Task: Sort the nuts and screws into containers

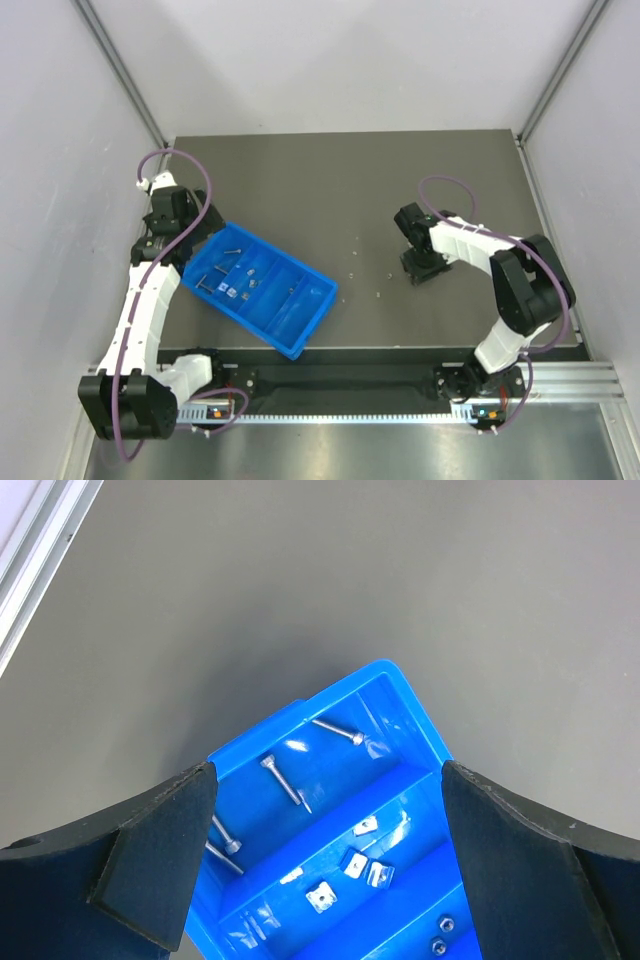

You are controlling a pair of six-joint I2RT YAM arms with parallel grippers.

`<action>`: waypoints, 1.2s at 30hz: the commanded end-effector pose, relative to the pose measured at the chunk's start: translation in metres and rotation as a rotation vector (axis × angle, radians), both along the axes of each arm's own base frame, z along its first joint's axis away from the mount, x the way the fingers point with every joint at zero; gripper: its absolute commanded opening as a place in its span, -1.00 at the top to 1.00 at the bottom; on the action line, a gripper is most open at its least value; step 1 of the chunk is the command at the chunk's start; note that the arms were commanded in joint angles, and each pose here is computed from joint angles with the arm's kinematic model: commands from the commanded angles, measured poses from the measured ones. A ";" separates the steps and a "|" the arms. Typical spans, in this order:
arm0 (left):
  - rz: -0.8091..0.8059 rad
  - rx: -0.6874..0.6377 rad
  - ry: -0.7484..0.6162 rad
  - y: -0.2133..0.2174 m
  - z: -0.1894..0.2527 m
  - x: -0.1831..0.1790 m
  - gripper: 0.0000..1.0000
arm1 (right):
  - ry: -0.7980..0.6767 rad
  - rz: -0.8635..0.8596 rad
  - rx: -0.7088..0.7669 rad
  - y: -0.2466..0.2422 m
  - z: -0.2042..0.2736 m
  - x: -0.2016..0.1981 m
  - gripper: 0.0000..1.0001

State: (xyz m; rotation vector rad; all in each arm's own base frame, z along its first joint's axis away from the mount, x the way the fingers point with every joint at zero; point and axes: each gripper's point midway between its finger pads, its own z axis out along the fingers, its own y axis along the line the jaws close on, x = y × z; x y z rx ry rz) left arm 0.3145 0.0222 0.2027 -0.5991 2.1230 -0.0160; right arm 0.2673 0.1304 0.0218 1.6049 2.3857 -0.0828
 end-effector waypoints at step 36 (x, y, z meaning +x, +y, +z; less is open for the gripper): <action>0.010 0.004 -0.078 0.001 0.018 0.004 -0.97 | -0.410 1.129 -0.143 0.111 0.135 0.041 1.00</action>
